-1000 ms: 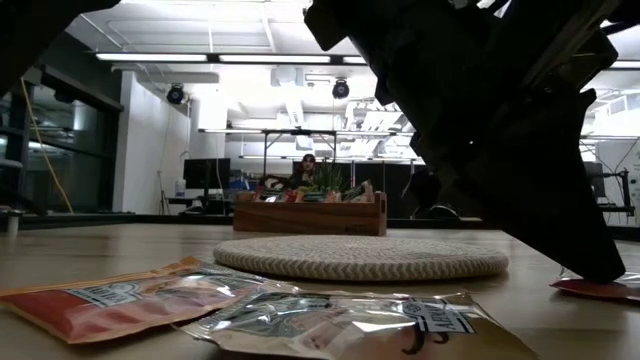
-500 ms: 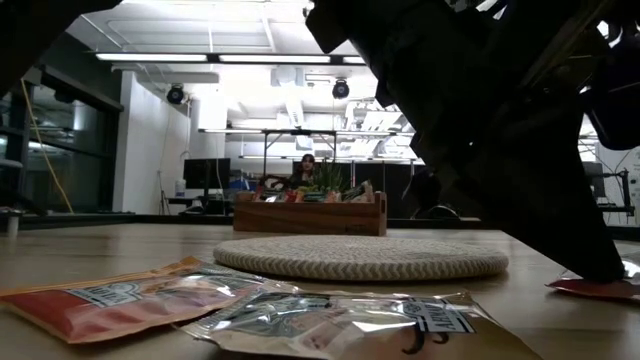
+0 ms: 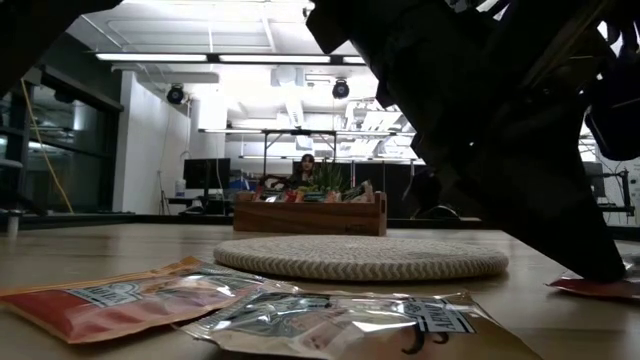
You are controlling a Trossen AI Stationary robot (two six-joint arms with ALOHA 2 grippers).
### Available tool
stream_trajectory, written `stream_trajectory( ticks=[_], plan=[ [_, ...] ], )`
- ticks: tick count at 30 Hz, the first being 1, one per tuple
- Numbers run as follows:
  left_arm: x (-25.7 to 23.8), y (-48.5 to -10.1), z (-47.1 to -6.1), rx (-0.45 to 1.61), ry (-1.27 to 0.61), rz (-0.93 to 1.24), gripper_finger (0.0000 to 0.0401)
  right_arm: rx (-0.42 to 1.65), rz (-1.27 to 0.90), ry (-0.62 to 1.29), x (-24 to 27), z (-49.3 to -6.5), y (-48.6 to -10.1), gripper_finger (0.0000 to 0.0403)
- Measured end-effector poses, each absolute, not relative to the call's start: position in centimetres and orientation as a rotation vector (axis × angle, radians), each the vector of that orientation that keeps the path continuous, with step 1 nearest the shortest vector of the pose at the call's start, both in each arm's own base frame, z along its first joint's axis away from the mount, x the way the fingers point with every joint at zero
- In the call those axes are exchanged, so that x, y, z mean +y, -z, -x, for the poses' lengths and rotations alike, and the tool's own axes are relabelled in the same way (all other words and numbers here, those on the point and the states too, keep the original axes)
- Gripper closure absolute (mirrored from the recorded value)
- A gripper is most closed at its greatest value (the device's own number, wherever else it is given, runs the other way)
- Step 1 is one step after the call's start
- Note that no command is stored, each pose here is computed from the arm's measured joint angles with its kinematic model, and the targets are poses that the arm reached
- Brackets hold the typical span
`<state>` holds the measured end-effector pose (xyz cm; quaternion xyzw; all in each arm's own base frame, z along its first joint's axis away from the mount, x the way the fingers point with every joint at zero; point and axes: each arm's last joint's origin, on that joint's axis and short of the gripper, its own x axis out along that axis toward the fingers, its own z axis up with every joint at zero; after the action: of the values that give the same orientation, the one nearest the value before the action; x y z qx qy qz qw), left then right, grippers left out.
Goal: Pick & Place Tea
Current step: Put the orange tea bag into the middle section of the wooden organizer
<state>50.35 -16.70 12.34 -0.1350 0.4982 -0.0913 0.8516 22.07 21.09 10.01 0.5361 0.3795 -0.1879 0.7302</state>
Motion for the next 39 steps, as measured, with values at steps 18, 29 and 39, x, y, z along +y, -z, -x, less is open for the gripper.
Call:
stream_trajectory(
  ticks=[18, 29, 39],
  plan=[
    [-16.7, -12.8, -50.8, 1.015, 0.185, 0.292, 0.0398, 0.94, -1.028, 0.424, 20.7, -19.2, -12.6, 0.0402],
    [-14.6, -17.6, -50.6, 1.189, 0.139, 0.229, 0.0334, 1.038, -0.92, 0.405, 20.7, -16.9, -13.8, 0.0403],
    [-12.7, -25.5, -47.9, 1.161, 0.096, 0.188, 0.0329, 1.14, -0.538, 0.352, 21.8, -16.0, -17.0, 0.0403]
  ],
)
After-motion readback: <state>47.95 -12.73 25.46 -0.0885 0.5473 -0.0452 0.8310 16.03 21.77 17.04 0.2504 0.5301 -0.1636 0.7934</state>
